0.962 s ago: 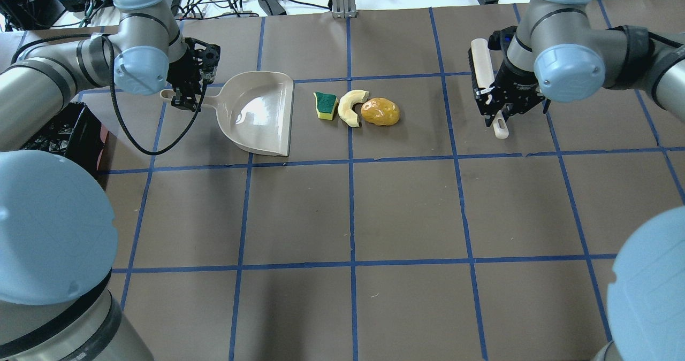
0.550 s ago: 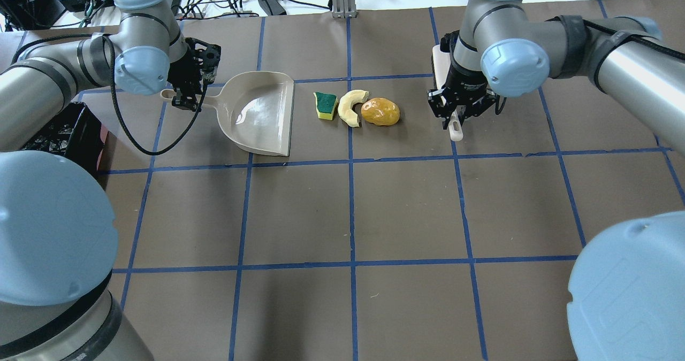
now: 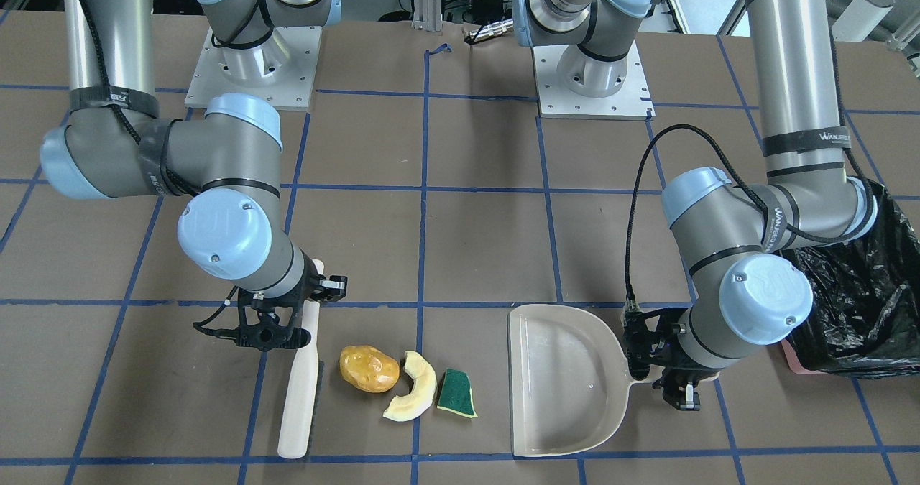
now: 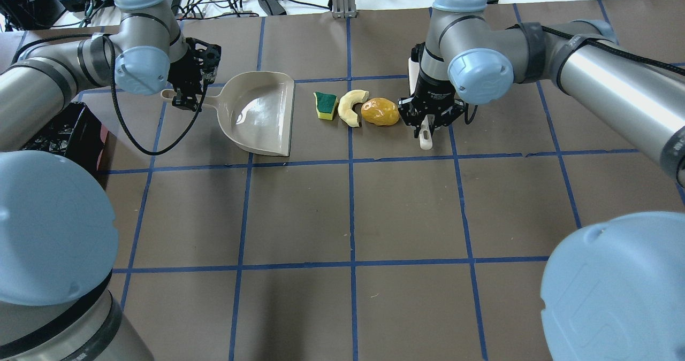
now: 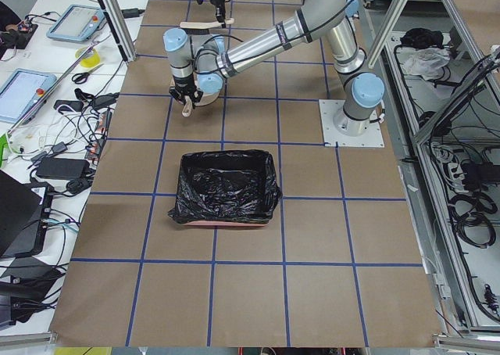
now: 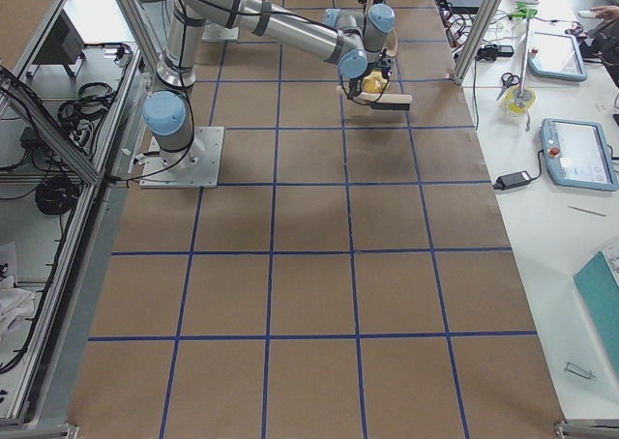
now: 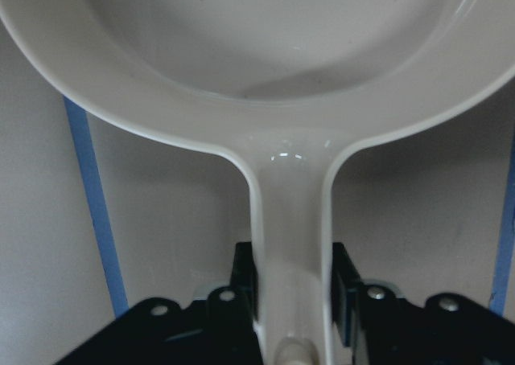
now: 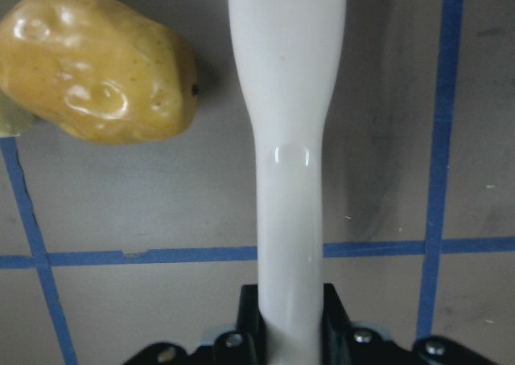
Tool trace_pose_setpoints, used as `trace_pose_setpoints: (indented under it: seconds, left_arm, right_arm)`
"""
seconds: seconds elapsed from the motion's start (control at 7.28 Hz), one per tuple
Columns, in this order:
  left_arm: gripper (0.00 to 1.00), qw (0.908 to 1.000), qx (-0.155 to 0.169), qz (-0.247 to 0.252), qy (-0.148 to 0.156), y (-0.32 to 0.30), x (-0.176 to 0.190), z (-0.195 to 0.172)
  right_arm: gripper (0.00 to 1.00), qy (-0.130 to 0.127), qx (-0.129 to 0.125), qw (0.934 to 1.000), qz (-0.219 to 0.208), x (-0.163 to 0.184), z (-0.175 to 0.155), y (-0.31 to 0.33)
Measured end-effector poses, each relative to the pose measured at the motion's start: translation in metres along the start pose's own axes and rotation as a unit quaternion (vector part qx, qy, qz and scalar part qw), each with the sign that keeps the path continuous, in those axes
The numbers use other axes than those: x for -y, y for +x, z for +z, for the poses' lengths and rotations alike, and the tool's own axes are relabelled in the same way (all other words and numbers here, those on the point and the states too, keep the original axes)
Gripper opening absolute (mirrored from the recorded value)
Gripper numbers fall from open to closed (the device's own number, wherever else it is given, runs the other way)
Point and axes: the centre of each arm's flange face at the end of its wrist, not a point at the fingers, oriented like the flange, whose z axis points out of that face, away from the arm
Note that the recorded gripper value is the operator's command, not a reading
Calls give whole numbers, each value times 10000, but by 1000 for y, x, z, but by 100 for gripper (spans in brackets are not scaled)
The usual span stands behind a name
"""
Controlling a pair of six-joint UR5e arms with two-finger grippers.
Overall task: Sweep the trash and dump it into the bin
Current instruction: 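Move the brush with the right gripper behind the sponge, peel and potato, then sweep the sponge and banana peel into the dustpan with the right gripper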
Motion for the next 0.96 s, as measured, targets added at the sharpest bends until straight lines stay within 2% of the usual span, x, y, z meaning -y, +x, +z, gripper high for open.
trace_pose_setpoints:
  seconds: [0.41, 0.96]
  left_arm:
    - [2, 10000, 1, 2, 3, 0, 1, 0]
    - [2, 10000, 0, 2, 0, 0, 1, 0]
  right_arm:
    - [0, 48, -28, 9999, -116, 10, 5, -34]
    - [0, 138, 58, 9998, 91, 16, 10, -97]
